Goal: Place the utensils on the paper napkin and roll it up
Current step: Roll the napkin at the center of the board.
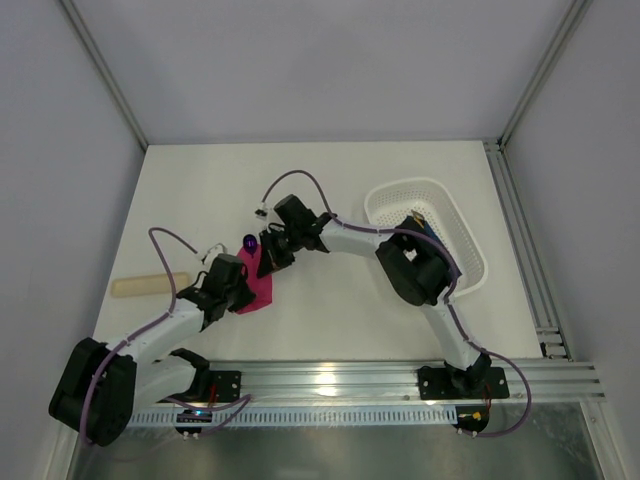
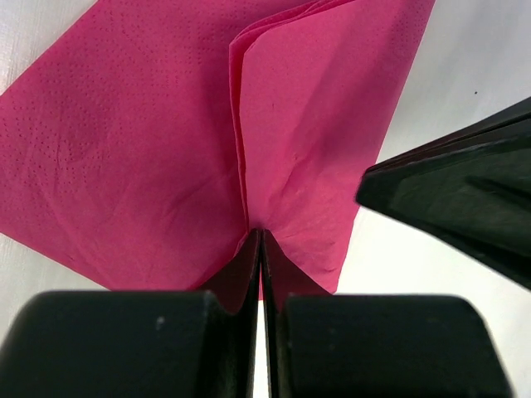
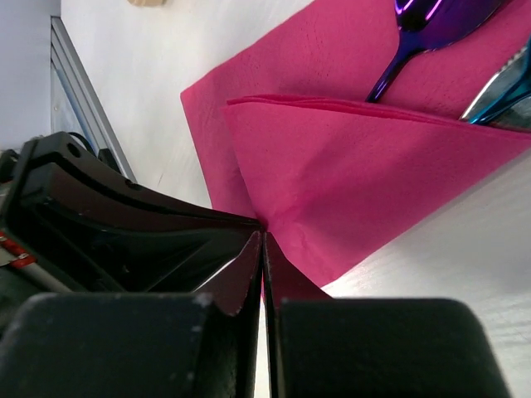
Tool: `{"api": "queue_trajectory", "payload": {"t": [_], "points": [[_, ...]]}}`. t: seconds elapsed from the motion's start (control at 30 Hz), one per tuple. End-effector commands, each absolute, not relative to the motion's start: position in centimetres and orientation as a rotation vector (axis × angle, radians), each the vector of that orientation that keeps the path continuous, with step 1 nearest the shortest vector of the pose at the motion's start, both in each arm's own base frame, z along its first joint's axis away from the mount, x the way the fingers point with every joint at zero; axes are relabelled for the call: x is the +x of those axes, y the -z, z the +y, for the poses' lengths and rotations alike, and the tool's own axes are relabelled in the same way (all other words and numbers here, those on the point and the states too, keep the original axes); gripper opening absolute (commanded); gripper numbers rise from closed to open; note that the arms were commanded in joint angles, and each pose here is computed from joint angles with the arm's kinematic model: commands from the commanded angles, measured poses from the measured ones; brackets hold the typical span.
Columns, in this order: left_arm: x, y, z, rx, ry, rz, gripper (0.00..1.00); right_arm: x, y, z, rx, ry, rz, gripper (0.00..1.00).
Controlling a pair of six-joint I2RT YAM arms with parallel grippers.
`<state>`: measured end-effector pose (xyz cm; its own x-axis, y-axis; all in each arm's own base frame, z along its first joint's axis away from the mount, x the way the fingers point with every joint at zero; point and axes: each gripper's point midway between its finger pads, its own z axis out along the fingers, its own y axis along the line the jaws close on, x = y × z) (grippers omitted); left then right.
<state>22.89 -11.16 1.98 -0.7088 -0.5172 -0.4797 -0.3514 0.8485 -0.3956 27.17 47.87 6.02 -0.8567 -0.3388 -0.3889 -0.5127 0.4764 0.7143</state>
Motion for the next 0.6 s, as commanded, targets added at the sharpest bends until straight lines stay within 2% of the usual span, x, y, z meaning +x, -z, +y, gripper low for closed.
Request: {"api": "queue_trajectory", "payload": {"t": [0.0, 0.37, 0.57], "points": [[23.0, -2.1, -10.7, -0.647, 0.352, 2.402, 0.00, 26.8, -7.1, 49.4, -0.779, -1.377, 2.465, 0.04], [23.3, -2.8, -10.9, -0.642, 0.361, 2.393, 0.00, 24.7, -5.2, 50.5, -0.824, -1.379, 2.505, 0.04], [24.9, -6.0, -10.5, -0.621, 0.341, 2.325, 0.00, 24.0, -3.7, 50.3, -0.827, -1.364, 2.542, 0.04]]}}
